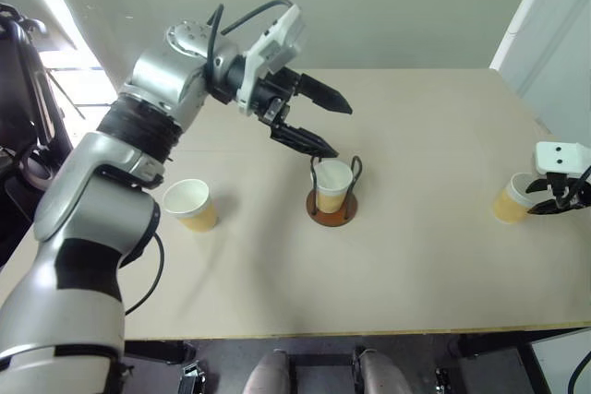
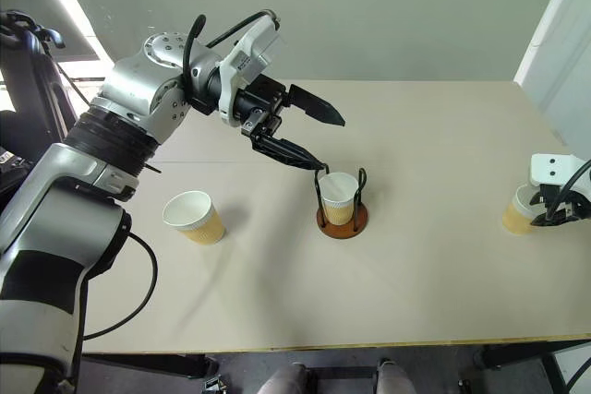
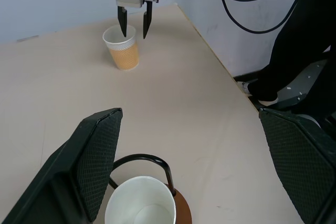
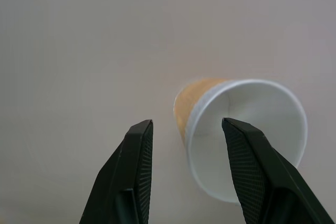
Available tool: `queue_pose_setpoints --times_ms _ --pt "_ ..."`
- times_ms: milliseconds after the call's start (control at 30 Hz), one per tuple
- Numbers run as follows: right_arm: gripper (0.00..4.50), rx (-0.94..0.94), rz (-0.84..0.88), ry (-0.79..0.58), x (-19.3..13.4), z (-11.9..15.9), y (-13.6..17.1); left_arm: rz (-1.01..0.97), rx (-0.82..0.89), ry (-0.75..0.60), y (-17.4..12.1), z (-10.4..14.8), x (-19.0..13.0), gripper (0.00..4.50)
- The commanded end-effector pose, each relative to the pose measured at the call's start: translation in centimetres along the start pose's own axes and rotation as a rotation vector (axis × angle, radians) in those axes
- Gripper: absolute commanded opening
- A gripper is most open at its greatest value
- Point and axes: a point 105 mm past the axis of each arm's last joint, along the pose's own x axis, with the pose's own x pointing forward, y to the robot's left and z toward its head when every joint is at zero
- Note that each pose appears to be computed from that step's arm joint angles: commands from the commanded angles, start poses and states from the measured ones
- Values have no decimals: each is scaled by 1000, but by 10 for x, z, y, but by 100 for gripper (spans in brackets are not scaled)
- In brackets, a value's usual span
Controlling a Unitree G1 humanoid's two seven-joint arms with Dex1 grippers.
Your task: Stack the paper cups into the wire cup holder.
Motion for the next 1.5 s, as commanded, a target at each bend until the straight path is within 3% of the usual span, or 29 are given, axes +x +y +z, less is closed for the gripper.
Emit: queue_pose_setpoints --times_ms 33,333,767,867,1000,1267,1500 --pt "210 -16 -32 21 -2 -3 -4 -28 43 -34 -4 13 -3 447" --pt "210 -44 -23 16 17 6 -6 -15 20 -110 -5 11 -6 447" --pt "210 -62 -16 15 21 11 -8 -54 29 2 -27 -23 -10 447" --pt "150 -66 -10 31 21 9 -7 -56 29 13 -29 -26 -11 450" --pt "7 -69 5 46 21 6 -5 -27 50 14 -26 -28 -16 450" --pt "3 -113 16 72 22 4 -2 47 25 36 -21 -37 -33 450" --pt "3 -251 -64 -15 -2 48 -21 110 -16 63 -18 -52 -47 450"
